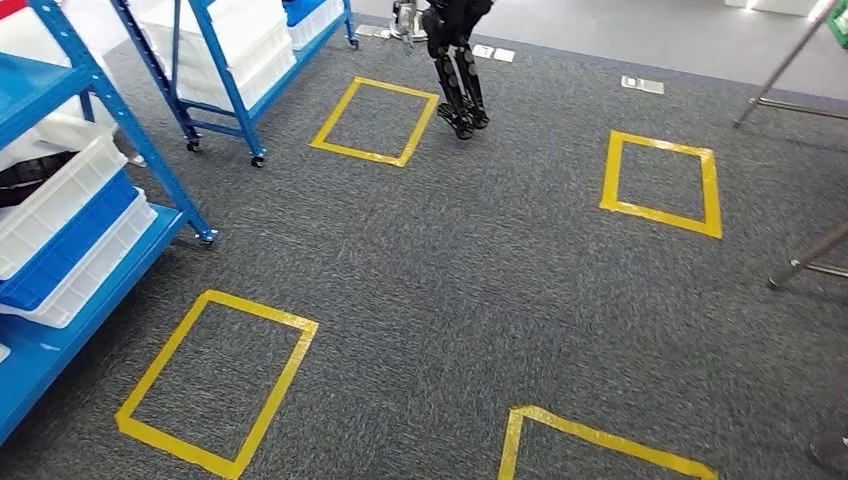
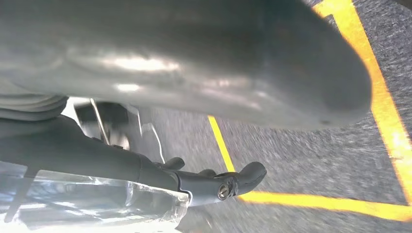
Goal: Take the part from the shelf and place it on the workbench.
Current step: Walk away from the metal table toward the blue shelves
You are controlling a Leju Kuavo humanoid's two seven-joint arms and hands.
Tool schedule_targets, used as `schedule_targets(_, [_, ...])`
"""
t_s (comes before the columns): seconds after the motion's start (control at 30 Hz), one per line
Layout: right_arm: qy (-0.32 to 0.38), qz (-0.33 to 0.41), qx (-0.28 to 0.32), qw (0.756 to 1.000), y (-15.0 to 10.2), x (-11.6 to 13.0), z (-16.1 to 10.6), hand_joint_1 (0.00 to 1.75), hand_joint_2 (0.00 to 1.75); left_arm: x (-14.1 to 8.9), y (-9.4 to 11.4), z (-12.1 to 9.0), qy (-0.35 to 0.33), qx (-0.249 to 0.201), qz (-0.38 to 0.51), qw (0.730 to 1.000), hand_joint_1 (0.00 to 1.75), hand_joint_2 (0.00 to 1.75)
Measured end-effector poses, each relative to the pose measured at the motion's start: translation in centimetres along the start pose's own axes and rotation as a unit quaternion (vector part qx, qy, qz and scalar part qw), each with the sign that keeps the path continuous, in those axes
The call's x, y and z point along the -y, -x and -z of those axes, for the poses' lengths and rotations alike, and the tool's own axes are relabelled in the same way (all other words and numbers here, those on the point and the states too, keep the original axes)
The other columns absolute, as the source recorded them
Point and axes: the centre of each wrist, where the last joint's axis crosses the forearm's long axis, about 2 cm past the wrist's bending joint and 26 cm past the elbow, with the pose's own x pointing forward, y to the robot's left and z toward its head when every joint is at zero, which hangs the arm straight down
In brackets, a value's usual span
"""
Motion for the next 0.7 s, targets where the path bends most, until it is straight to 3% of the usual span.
schedule_targets(0.2, [0.001,-0.02,0.005,1.0,0.1,-0.3,-0.1,0.0,0.0,0.7,0.6,-0.4,-0.002,-0.012,-0.015,1.0,0.0,0.0])
schedule_targets(0.5, [0.013,-0.004,0.003,1.0,0.1,-0.4,-0.2,0.0,0.0,0.5,1.2,-0.2,0.005,0.021,-0.025,0.999,0.0,0.0])
schedule_targets(0.7, [0.026,0.016,-0.003,1.0,0.5,-0.2,0.0,0.0,0.0,0.4,1.3,0.1,0.066,0.048,-0.086,0.993,0.0,0.0])
